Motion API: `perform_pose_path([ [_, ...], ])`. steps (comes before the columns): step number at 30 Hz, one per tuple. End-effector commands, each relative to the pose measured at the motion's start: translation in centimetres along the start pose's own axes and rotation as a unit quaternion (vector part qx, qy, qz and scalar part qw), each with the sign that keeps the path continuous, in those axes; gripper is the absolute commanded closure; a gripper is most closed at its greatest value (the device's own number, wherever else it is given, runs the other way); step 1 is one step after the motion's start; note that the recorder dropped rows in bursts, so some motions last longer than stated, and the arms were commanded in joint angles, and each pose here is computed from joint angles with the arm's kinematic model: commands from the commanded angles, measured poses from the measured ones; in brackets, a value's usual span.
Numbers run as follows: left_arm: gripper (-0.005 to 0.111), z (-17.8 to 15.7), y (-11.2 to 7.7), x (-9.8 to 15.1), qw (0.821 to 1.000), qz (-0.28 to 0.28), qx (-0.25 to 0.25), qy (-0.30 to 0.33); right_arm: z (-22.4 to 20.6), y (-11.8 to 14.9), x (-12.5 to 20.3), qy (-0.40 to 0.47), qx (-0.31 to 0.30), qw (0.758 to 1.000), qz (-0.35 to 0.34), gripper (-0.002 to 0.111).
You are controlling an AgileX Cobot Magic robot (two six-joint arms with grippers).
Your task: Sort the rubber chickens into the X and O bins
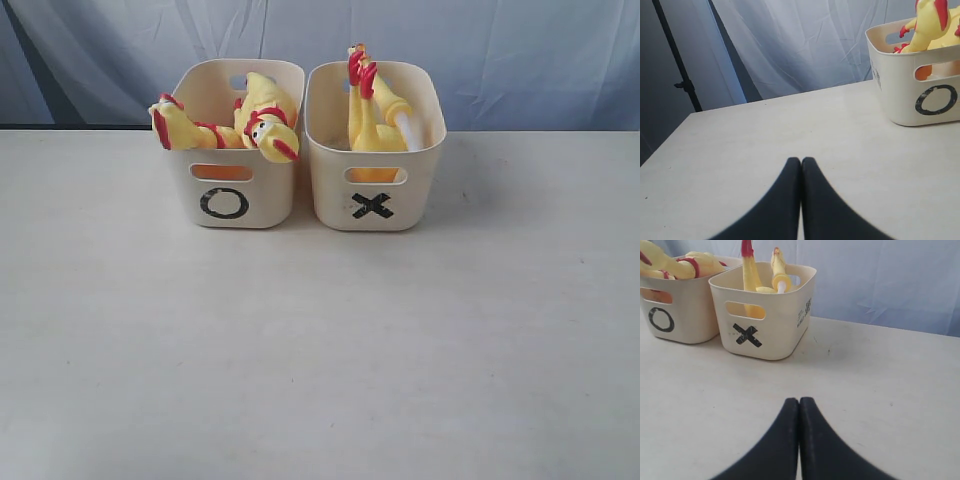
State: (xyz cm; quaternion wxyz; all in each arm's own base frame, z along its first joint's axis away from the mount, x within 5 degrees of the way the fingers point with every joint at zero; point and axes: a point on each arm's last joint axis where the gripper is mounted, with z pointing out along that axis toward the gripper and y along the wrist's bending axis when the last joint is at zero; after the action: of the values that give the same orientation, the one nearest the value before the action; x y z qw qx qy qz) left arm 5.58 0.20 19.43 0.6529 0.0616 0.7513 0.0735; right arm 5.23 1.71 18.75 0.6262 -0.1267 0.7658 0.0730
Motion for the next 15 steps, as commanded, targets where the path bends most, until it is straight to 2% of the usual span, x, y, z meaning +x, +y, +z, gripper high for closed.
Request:
perform_pose_path([
  [1,0.107,0.00,-0.04,0.07,0.999,-0.055,0.000,-0.004,-0.02,-0.05,-0.02,-0.006,0.004,1.000,0.005,0.109],
  [3,0.107,0.00,-0.04,0.07,0.997,-0.080,0.000,-0.004,-0.02,-0.04,0.00,-0.005,0.003,1.000,0.005,0.109],
  [15,0.107,0.00,-0.04,0.07,0.997,-0.079,0.000,-0.004,-0.02,-0.04,0.00,-0.005,0.003,1.000,0.004,0.109],
])
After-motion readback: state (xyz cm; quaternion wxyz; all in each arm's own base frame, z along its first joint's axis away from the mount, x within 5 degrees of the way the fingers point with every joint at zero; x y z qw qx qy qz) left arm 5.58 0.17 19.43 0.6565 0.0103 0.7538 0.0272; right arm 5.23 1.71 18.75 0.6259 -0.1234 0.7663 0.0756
